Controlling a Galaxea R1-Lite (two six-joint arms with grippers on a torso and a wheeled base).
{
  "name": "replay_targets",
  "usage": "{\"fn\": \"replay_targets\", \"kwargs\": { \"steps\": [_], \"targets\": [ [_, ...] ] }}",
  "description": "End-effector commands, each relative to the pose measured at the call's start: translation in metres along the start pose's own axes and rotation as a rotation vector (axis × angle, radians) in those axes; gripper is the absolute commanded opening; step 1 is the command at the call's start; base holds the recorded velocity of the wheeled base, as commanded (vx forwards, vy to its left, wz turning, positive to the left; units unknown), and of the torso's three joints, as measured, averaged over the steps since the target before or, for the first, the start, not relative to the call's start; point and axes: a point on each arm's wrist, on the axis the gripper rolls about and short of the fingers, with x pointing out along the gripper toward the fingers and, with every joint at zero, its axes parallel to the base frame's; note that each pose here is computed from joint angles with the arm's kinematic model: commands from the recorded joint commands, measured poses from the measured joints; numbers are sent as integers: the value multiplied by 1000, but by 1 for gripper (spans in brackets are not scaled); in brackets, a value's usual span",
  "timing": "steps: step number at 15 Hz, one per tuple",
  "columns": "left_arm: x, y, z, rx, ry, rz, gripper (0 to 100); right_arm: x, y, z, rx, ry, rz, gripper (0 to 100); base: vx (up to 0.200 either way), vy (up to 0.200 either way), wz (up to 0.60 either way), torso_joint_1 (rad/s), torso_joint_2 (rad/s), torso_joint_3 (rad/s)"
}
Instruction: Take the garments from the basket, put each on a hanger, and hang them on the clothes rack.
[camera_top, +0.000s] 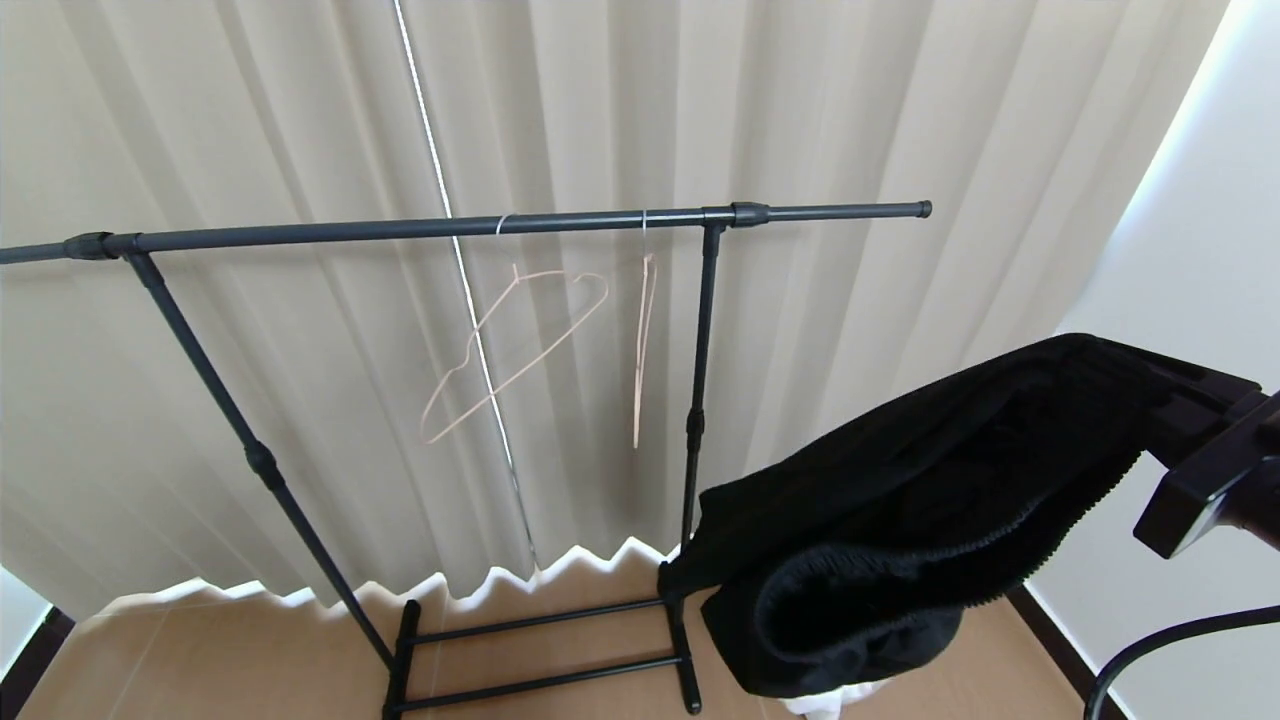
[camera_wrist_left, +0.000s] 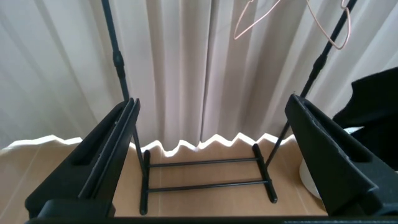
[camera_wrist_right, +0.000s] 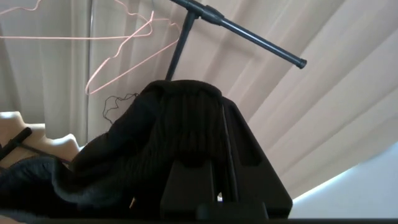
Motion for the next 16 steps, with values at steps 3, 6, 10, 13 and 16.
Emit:
{"fn": "replay_targets", "kwargs": {
  "steps": [3,6,10,13,16],
  "targets": [
    [0,0,0,0,1,0,100,0,0,-1,-2,3,1,0,0,0,0,0,0,0],
    [0,0,0,0,1,0,100,0,0,0,-3,3,1,0,0,0,0,0,0,0],
    [0,0,0,0,1,1,100,1,-1,-1,-3,5,-5,0,0,0,300,1,0,4],
    [0,0,0,0,1,0,100,1,0,-1,-4,7,-4,0,0,0,0,0,0,0],
    [0,0,0,0,1,0,100,1,-1,-1,-3,5,-5,0,0,0,0,0,0,0]
  ]
}}
